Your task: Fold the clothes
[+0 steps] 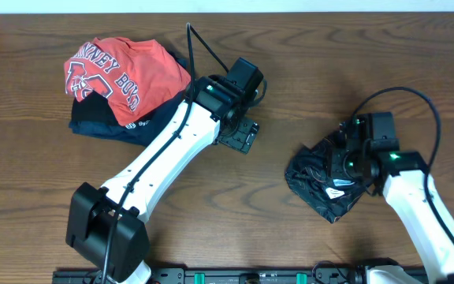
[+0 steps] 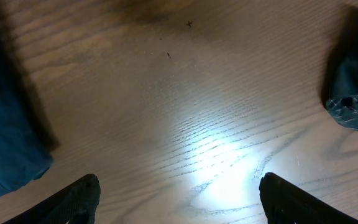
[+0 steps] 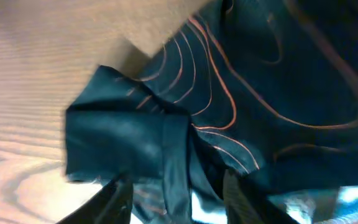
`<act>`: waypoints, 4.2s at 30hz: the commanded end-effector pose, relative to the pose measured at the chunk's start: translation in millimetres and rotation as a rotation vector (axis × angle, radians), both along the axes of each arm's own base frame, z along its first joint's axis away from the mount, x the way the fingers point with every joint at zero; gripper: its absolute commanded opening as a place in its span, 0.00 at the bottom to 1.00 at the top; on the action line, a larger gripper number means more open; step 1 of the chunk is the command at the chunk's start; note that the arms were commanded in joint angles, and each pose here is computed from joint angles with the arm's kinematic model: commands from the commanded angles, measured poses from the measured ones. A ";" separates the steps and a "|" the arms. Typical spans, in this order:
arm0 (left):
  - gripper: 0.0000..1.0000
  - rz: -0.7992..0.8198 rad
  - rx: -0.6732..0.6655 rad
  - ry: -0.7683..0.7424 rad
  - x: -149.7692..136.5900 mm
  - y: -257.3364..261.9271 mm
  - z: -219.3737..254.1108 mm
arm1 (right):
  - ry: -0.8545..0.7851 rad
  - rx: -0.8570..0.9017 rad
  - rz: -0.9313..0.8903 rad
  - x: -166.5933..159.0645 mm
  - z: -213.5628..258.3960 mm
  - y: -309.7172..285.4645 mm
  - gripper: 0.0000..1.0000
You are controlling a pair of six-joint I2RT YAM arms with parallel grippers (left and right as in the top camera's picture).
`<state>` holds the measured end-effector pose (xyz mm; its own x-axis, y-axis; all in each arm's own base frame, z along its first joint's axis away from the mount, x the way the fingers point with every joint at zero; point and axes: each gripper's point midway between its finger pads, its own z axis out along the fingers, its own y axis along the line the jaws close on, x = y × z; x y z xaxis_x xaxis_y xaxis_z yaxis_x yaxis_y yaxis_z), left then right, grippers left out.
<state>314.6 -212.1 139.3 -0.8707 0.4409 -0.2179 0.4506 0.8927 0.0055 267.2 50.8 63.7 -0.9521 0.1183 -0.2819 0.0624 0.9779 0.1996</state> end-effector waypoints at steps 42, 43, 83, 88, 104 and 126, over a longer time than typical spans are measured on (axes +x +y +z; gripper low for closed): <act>0.84 -0.012 -0.002 -0.016 -0.7 3.2 6.1 | 0.288 -0.158 -0.573 -110.7 45.0 -49.9 0.04; 0.84 -0.012 -0.001 -0.015 -0.8 3.3 6.1 | 0.288 -0.163 -0.591 -111.2 44.4 -51.3 0.07; 0.88 -0.513 -0.655 0.363 -107.0 -230.8 -105.8 | -0.068 0.087 -0.729 -11.1 58.2 -98.0 0.42; 0.58 -0.555 -0.679 0.333 -112.8 -243.2 -101.9 | -0.068 0.086 -0.729 -11.0 58.2 -98.1 0.41; 0.06 -0.189 -0.306 0.121 13.9 -122.7 -145.9 | -0.058 0.047 -0.629 -9.9 53.2 -97.6 0.44; 0.76 -0.038 -0.398 0.234 26.1 -70.9 -107.9 | -0.009 0.348 0.186 17.4 4.2 57.8 0.51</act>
<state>337.7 -289.7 17.5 -0.9041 0.4026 -0.1433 0.4197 0.7737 -0.4746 295.3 88.7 78.7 -0.9476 0.1232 -0.2947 -0.0499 0.8542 0.5175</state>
